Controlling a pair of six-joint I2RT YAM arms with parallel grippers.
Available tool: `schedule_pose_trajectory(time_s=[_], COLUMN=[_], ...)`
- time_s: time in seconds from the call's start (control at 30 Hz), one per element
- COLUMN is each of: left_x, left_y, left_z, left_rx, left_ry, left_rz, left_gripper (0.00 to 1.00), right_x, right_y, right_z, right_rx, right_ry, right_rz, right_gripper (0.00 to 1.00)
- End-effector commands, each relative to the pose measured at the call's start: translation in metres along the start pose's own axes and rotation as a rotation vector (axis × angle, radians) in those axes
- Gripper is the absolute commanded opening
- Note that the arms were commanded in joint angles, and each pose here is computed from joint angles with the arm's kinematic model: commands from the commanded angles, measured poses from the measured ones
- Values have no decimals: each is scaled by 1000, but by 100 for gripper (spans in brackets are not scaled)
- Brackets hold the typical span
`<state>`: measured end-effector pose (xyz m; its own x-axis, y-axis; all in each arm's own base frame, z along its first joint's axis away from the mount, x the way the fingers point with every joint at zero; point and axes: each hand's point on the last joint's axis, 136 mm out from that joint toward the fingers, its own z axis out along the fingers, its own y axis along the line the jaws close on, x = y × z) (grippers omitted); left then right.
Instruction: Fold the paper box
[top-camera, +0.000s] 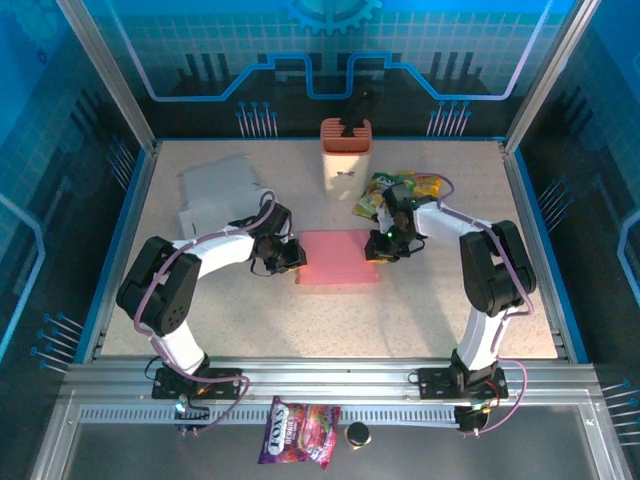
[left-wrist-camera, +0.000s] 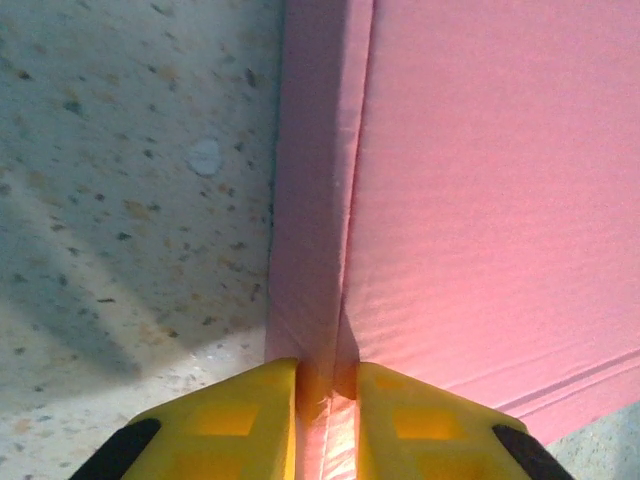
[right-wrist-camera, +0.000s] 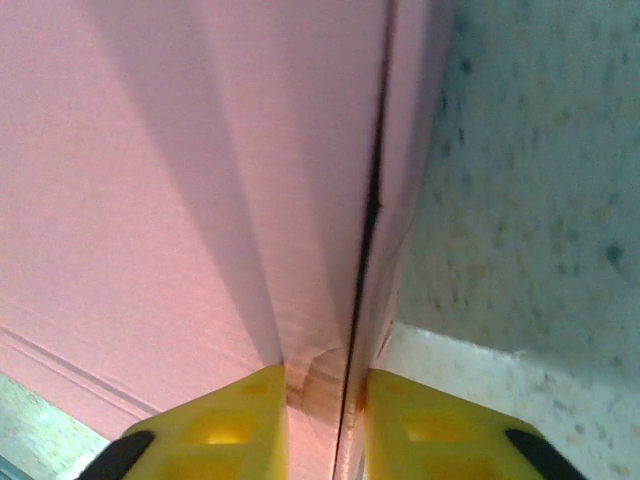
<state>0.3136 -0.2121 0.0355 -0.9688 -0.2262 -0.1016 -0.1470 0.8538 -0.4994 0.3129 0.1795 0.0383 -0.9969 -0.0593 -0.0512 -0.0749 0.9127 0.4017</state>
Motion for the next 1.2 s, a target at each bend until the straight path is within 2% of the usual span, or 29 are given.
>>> schedule_pose_trajectory(time_s=[0.0,0.17,0.37,0.6,0.77,0.9,1.17], left_x=[23,28,26,27,30,29,29], left_y=[3,6,4,10,18,23,36], left_z=[2,2,4,6,6,6,10], left_rx=[-31,-31,-33,-54,-47,19,45], left_ry=[60,67,73,68,62,53,68], left_rz=[18,23,49,44,22,-15,-63], left_gripper=[20,18,15,10,0,0,0], right_x=[30,34,15,-7,-16,-21,-27], right_y=[-8,-18,-7,-10,-3,10,39], right_z=[-7,-19,-23,-14,-9,-9,-8], right_rx=[45,20,-140,-204,-287,-377,-568], right_ry=[32,-23,-66,-62,-50,-55,-57], right_rz=[11,31,4,3,-18,-32,-23], right_gripper=[29,42,59,64,67,69,70])
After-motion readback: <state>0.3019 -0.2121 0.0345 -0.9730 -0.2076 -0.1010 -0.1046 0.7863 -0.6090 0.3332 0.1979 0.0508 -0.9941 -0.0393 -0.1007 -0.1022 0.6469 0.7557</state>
